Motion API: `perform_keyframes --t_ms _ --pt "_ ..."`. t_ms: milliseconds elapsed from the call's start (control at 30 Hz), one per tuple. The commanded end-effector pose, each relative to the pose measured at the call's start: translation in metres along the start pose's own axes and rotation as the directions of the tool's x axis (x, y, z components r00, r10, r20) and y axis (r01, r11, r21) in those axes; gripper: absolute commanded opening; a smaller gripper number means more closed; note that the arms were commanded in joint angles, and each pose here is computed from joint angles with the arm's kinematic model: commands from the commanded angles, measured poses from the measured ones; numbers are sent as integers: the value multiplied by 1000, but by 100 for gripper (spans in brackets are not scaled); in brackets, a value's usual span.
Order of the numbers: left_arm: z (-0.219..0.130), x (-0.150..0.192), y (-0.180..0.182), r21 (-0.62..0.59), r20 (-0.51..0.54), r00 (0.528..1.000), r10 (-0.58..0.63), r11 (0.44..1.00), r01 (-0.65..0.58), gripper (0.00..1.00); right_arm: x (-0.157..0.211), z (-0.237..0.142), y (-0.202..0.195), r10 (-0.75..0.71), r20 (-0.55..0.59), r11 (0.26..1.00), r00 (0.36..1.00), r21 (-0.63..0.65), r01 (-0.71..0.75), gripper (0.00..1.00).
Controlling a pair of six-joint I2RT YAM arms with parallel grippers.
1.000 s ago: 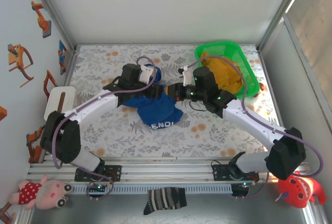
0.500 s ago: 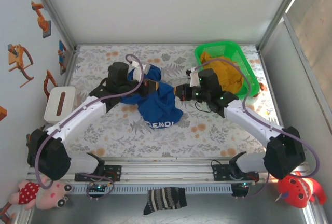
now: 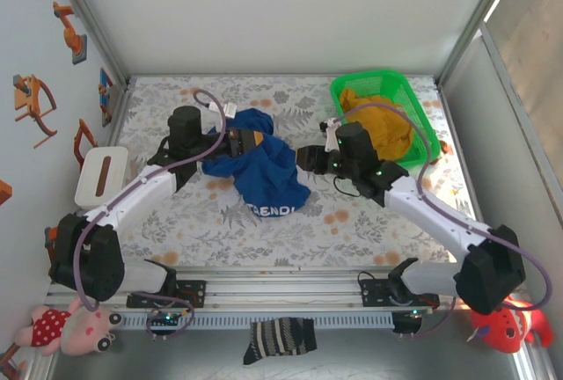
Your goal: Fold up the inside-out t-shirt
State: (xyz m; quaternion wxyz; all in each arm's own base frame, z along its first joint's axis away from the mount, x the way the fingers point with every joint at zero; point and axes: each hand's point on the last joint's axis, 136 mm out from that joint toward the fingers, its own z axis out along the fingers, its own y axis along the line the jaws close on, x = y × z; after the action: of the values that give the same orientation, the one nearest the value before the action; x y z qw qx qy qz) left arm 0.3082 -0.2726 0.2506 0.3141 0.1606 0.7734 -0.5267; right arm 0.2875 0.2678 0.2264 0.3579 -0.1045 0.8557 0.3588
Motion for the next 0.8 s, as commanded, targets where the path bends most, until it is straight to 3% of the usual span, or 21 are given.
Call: perform_keyframes --t_ms 0,367,400,467,500,633,767 --pt "1 -12 -15 66 18 1000 18 998 -19 0 2 -1 19 -6 -1 1000 1000 -26 6 47" --pt "-2 -7 -13 53 11 1000 8 999 -8 0 -23 61 35 -5 -24 997 1000 -72 3 43" --pt "-2 -5 -13 53 8 1000 6 999 -6 0 -25 65 35 -5 -25 997 1000 -74 3 38" --pt "-3 -4 -9 41 8 1000 -2 999 2 0 -30 66 37 -2 -28 996 1000 -93 -1 6" --pt "-4 -4 -3 20 9 1000 -11 1000 11 0 -33 61 40 -2 -26 994 1000 -105 -1 0" --pt "-8 -2 33 -120 19 998 -55 991 57 0 -49 29 58 -20 9 991 1000 -133 21 0" --pt "-7 0 67 -214 7 995 -100 972 99 0 -66 -6 92 -19 43 969 999 -245 29 0"
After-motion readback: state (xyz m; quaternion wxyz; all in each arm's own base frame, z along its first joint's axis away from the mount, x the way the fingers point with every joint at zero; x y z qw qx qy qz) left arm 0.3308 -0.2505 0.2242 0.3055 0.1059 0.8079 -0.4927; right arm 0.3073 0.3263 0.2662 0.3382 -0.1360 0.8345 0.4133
